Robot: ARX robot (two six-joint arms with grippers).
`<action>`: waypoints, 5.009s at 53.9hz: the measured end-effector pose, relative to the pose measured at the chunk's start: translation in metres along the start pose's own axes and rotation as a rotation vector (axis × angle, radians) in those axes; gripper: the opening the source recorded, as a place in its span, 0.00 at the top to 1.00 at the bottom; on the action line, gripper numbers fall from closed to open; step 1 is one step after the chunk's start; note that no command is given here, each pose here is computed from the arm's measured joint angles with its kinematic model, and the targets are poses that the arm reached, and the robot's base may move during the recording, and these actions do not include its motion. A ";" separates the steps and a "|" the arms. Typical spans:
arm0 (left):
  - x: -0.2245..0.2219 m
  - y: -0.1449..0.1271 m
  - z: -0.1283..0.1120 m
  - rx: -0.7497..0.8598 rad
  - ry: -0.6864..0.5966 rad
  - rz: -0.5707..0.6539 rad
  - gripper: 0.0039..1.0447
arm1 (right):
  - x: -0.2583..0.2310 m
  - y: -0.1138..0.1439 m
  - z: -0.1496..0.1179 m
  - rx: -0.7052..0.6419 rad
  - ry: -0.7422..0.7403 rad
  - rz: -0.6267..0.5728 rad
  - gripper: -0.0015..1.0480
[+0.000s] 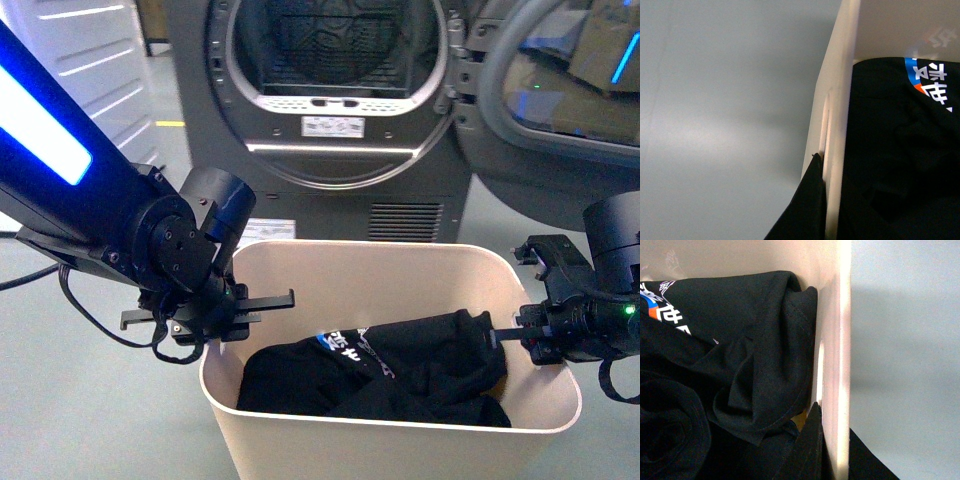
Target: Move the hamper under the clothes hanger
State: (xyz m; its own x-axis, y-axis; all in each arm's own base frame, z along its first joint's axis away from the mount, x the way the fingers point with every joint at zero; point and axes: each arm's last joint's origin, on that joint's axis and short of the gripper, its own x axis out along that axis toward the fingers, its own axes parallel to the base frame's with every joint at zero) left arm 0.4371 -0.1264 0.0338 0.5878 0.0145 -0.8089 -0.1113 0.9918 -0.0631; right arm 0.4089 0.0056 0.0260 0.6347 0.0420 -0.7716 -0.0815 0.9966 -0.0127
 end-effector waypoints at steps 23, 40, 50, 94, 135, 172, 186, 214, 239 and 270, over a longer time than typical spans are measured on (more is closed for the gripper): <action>-0.003 -0.016 -0.006 0.031 0.011 -0.047 0.97 | -0.001 -0.016 -0.001 0.028 0.001 -0.049 0.97; -0.002 -0.010 -0.003 0.019 0.006 -0.029 0.97 | 0.000 -0.010 -0.001 0.017 0.000 -0.027 0.97; -0.002 -0.010 -0.003 0.019 0.006 -0.029 0.97 | 0.000 -0.010 -0.001 0.017 0.000 -0.029 0.97; -0.004 -0.011 -0.003 0.020 0.004 -0.036 0.97 | 0.000 -0.011 -0.001 0.020 0.001 -0.033 0.97; -0.004 -0.008 0.000 0.013 -0.002 -0.026 0.97 | 0.000 -0.008 -0.002 0.013 0.002 -0.022 0.97; -0.005 -0.012 -0.002 0.021 0.001 -0.037 0.97 | 0.000 -0.011 -0.002 0.019 0.002 -0.031 0.97; -0.005 -0.012 -0.002 0.022 0.002 -0.038 0.97 | 0.000 -0.011 -0.002 0.019 0.002 -0.031 0.97; -0.005 -0.012 -0.002 0.021 0.002 -0.038 0.97 | 0.000 -0.011 -0.002 0.019 0.002 -0.031 0.97; -0.006 -0.019 0.000 -0.062 -0.242 0.147 0.97 | -0.001 -0.012 -0.001 -0.019 -0.263 0.140 0.97; 0.013 -0.028 0.000 -0.005 -0.166 0.133 0.97 | 0.012 -0.014 -0.009 -0.027 -0.133 0.119 0.97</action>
State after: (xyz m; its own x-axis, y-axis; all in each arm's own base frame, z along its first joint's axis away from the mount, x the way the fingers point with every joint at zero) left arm 0.4482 -0.1537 0.0249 0.6915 0.1663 -0.7029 -0.2005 0.9791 0.0344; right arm 0.4109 -0.0084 0.0113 0.7153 0.1703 -0.6777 -0.1818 0.9818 0.0548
